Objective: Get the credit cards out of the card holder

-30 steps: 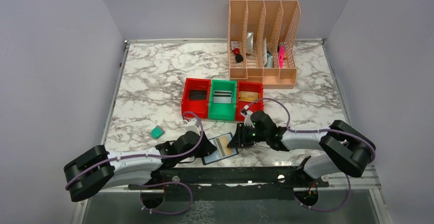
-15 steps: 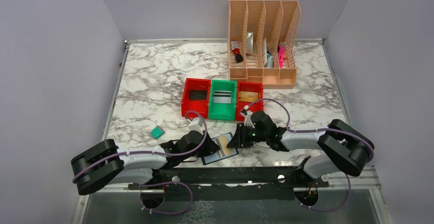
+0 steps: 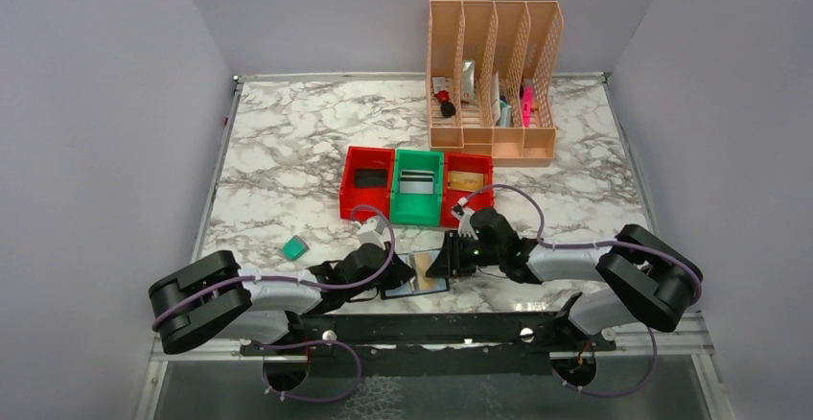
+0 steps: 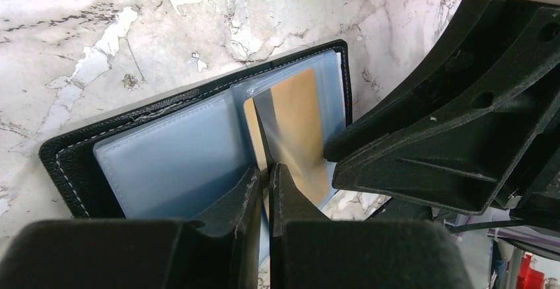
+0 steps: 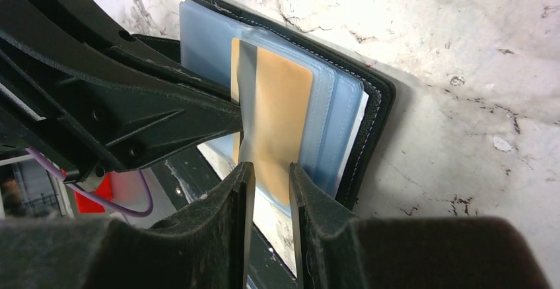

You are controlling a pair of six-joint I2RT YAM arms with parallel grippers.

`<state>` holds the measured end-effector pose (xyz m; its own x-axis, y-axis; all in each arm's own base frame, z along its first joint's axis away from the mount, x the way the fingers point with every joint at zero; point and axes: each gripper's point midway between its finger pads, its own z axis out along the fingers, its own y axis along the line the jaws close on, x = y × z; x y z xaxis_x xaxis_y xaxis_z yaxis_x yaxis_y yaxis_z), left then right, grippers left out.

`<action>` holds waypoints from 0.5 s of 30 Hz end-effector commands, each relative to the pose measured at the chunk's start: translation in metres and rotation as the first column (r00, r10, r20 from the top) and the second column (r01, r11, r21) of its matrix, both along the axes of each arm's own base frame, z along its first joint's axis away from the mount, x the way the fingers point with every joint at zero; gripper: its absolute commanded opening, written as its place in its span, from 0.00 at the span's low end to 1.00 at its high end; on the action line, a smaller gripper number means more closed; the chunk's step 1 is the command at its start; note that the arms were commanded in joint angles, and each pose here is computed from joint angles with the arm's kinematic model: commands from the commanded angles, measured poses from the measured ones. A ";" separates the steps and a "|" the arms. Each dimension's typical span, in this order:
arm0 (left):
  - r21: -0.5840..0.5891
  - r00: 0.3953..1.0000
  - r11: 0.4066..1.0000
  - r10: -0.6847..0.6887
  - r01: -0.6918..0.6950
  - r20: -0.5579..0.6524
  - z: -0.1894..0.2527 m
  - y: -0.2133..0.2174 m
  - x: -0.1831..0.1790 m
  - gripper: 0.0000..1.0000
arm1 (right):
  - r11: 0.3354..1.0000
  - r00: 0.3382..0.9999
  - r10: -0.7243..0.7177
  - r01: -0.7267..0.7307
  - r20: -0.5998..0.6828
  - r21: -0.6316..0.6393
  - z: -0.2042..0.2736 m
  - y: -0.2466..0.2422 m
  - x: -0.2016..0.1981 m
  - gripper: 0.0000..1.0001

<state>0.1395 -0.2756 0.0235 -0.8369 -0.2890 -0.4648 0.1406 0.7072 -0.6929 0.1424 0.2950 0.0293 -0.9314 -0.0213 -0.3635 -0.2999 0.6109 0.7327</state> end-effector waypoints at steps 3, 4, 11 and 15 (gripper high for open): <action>0.072 0.998 0.996 -0.057 0.060 -0.036 -0.017 0.012 -0.019 0.03 | 0.980 0.996 -0.088 0.088 0.010 -0.180 -0.029 -0.029 0.003 0.32; 0.078 0.998 0.995 -0.058 0.061 -0.035 -0.017 0.013 -0.019 0.03 | 0.978 0.995 -0.094 0.095 0.015 -0.185 -0.029 -0.031 0.004 0.32; 0.186 0.997 0.979 -0.078 0.080 -0.020 -0.012 0.024 -0.017 0.03 | 0.971 0.994 -0.107 0.111 0.031 -0.212 -0.027 -0.035 0.007 0.32; 0.205 0.997 0.976 -0.076 0.078 -0.014 -0.011 0.030 -0.018 0.03 | 0.976 0.995 -0.087 0.094 0.040 -0.194 -0.019 -0.030 0.008 0.32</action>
